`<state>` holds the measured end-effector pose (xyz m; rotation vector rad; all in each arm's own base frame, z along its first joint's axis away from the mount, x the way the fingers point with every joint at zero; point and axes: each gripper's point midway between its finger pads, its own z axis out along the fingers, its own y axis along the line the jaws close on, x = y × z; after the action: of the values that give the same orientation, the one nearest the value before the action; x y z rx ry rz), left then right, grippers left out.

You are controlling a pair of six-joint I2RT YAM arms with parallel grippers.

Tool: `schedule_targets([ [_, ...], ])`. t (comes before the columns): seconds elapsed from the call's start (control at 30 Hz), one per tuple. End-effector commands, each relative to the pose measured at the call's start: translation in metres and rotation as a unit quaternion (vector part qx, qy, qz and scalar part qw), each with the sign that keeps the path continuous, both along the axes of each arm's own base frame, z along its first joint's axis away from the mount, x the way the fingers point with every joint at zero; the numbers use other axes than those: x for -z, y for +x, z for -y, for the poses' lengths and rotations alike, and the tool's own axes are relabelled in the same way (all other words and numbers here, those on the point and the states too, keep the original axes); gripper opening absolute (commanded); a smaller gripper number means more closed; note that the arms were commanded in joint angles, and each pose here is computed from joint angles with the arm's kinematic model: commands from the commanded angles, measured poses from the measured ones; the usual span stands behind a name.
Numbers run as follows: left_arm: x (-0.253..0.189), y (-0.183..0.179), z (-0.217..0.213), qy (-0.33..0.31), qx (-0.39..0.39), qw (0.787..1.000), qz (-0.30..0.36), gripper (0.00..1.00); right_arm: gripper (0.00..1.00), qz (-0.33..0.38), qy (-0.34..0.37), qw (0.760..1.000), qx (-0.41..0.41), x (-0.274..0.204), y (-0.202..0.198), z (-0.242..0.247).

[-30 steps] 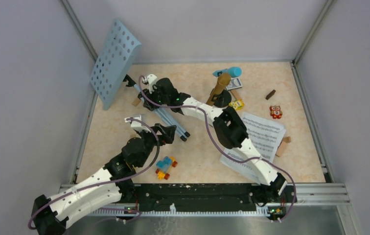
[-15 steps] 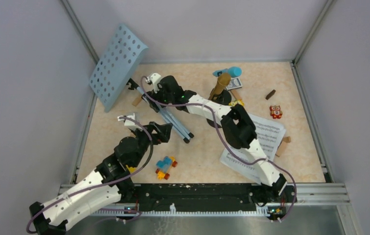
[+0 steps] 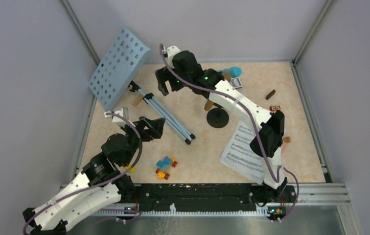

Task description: Pack up the instrument practice props

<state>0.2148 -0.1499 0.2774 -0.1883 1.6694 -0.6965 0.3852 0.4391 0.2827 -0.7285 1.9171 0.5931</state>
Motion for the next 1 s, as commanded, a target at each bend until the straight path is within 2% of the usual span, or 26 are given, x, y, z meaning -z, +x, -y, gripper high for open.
schedule_targets([
  [0.0, -0.015, -0.004, -0.013, 0.005, -0.018, 1.0, -0.008, 0.99, 0.86, -0.076, -0.042, 0.993, 0.084, -0.038, -0.035, 0.065],
  [0.07, -0.021, -0.005, -0.014, 0.002, -0.02, 1.0, -0.01, 0.99, 0.96, -0.076, -0.054, 0.991, 0.1, -0.052, -0.045, 0.086],
  [0.1, -0.021, -0.005, -0.015, 0.001, -0.023, 1.0, -0.014, 0.99, 0.98, -0.071, -0.06, 0.989, 0.114, -0.059, -0.049, 0.098],
  [0.27, -0.035, -0.008, -0.013, 0.024, -0.002, 1.0, 0.001, 0.99, 0.99, -0.025, -0.081, 0.984, 0.156, -0.095, -0.071, 0.158],
  [0.4, -0.056, -0.015, 0.003, 0.045, 0.058, 0.995, 0.064, 0.99, 0.99, 0.025, -0.05, 0.982, 0.182, -0.129, -0.102, 0.21],
  [0.53, -0.065, -0.014, 0.015, 0.061, 0.086, 0.99, 0.098, 0.99, 0.99, 0.033, -0.03, 0.986, 0.163, -0.135, -0.136, 0.24],
  [0.67, -0.063, -0.009, 0.034, 0.112, 0.121, 0.98, 0.108, 0.99, 0.99, 0.005, -0.046, 0.99, 0.133, -0.109, -0.165, 0.255],
  [0.77, -0.064, -0.009, 0.05, 0.135, 0.155, 0.97, 0.131, 0.99, 0.98, -0.028, -0.072, 0.996, 0.05, -0.065, -0.192, 0.248],
  [0.83, -0.065, -0.011, 0.059, 0.139, 0.178, 0.964, 0.14, 0.99, 0.99, -0.042, -0.07, 0.996, 0.026, -0.042, -0.203, 0.247],
  [0.97, -0.055, -0.017, 0.073, 0.135, 0.217, 0.957, 0.135, 0.99, 0.99, 0.013, -0.02, 1.0, 0.007, -0.02, -0.207, 0.246],
])
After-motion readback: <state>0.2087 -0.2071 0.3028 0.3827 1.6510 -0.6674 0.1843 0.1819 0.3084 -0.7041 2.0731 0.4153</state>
